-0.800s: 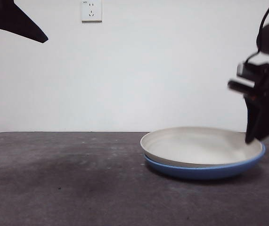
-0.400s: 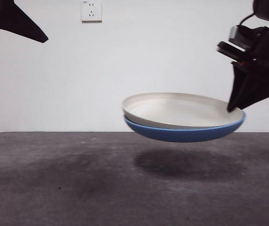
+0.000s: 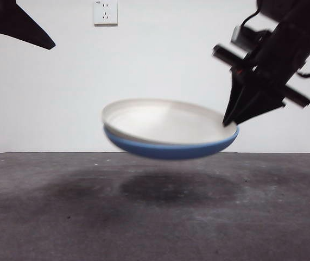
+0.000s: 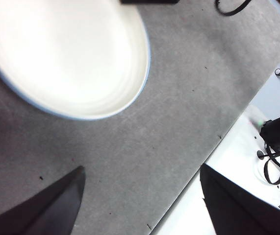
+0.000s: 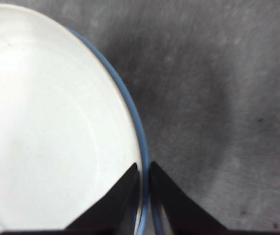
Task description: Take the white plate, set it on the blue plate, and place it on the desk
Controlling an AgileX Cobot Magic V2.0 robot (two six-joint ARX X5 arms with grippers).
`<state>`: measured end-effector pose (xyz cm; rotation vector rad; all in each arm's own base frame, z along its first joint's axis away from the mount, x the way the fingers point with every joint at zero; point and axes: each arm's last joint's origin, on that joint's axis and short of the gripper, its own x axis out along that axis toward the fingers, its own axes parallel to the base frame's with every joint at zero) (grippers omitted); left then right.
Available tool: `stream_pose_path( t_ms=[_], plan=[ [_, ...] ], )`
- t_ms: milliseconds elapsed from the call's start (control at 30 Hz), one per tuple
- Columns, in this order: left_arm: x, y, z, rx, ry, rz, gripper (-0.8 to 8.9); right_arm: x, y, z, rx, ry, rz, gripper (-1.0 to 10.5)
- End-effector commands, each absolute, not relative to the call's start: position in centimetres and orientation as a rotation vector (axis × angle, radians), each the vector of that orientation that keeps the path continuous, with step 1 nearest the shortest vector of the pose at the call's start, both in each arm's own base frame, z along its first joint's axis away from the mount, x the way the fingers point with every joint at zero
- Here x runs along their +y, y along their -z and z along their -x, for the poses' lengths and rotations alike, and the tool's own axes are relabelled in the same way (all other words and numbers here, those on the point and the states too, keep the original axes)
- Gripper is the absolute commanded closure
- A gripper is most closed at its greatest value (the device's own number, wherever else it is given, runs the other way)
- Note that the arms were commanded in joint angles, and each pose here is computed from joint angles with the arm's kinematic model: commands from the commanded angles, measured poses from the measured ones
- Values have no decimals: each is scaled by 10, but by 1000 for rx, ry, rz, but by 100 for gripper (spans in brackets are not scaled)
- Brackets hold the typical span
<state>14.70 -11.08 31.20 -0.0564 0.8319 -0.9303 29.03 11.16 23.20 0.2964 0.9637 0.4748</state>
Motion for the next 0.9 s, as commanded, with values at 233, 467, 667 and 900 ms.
stream_pose_path(
  t_ms=[233,467,667,900],
  plan=[
    [-113,-316,-148,816,946,53,439,133,-202,-312,1003,-451,-347,933],
    [-113,-316,-148,816,946,53,439,138,-175,-323,1059,-425,-359,933],
    [-113,-316,-148,816,946,53,440,138,-167,-324,1080,-418,-357,933],
    [-113,-316,-148,817,946,53,439,140,-168,-323,1074,-416,-350,762]
  ],
)
